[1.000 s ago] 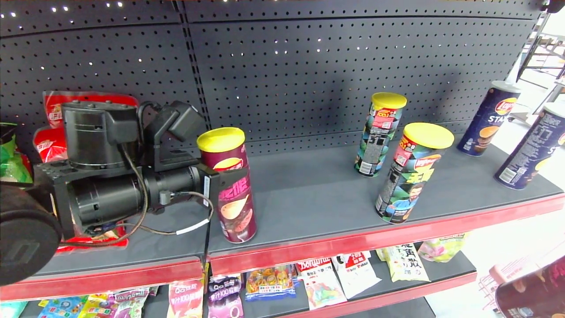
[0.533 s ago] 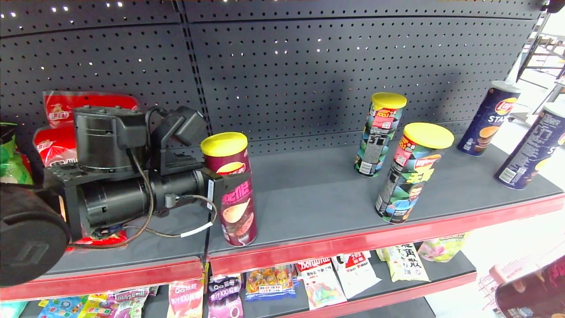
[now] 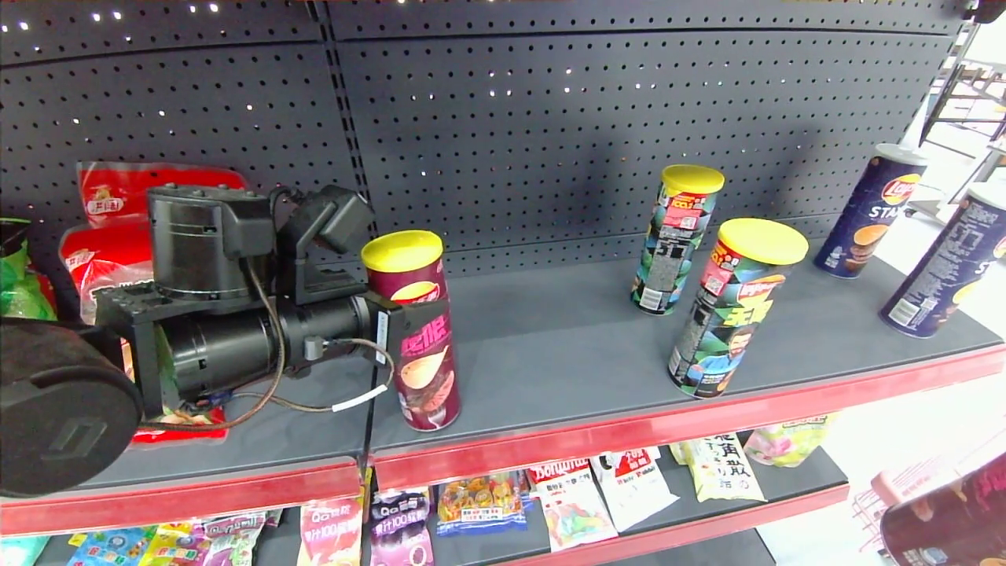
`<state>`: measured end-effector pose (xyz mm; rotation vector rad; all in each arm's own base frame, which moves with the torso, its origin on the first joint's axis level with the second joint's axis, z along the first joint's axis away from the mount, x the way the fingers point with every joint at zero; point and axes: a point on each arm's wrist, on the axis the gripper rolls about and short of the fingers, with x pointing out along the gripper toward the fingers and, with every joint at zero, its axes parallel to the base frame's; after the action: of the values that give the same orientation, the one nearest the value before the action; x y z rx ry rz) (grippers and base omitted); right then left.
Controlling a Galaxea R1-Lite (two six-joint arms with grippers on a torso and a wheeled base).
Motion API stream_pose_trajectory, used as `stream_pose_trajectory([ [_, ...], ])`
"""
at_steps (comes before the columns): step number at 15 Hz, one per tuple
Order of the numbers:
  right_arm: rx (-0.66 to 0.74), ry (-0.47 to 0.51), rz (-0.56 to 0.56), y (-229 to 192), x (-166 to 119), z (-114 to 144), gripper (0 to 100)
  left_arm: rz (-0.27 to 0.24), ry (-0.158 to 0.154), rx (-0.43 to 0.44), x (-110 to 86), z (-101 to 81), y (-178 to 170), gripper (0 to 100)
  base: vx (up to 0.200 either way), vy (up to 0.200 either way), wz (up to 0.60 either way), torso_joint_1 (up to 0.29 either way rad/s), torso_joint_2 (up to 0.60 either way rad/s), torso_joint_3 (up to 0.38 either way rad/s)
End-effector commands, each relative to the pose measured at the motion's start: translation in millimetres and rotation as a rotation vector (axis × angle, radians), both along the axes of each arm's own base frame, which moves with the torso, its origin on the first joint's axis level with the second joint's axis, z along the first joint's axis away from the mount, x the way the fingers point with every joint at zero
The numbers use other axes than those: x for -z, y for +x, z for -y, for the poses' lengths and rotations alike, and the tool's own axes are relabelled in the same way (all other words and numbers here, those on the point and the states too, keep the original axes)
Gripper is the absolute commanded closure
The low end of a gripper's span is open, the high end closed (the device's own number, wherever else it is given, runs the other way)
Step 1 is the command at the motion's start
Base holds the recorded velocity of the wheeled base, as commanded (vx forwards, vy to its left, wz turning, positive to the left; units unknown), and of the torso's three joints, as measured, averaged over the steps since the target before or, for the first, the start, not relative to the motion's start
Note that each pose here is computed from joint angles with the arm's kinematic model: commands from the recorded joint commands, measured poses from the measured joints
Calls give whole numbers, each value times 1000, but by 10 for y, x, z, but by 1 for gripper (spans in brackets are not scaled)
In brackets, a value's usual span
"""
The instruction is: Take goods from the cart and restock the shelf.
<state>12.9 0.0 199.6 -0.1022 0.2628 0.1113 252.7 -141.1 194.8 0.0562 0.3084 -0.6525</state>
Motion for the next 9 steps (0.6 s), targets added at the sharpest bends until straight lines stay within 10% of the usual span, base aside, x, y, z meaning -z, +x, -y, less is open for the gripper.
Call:
stream_pose_trajectory([
  [1,-1,-2,-4,5,5,-1,100,-6,2,-1,14,-1,6,100,0,0,0,0,0,0],
  [9,0,-1,-9,16,2,-4,100,-30,21,6,93,-19,-113,100,0,0,0,0,0,0],
])
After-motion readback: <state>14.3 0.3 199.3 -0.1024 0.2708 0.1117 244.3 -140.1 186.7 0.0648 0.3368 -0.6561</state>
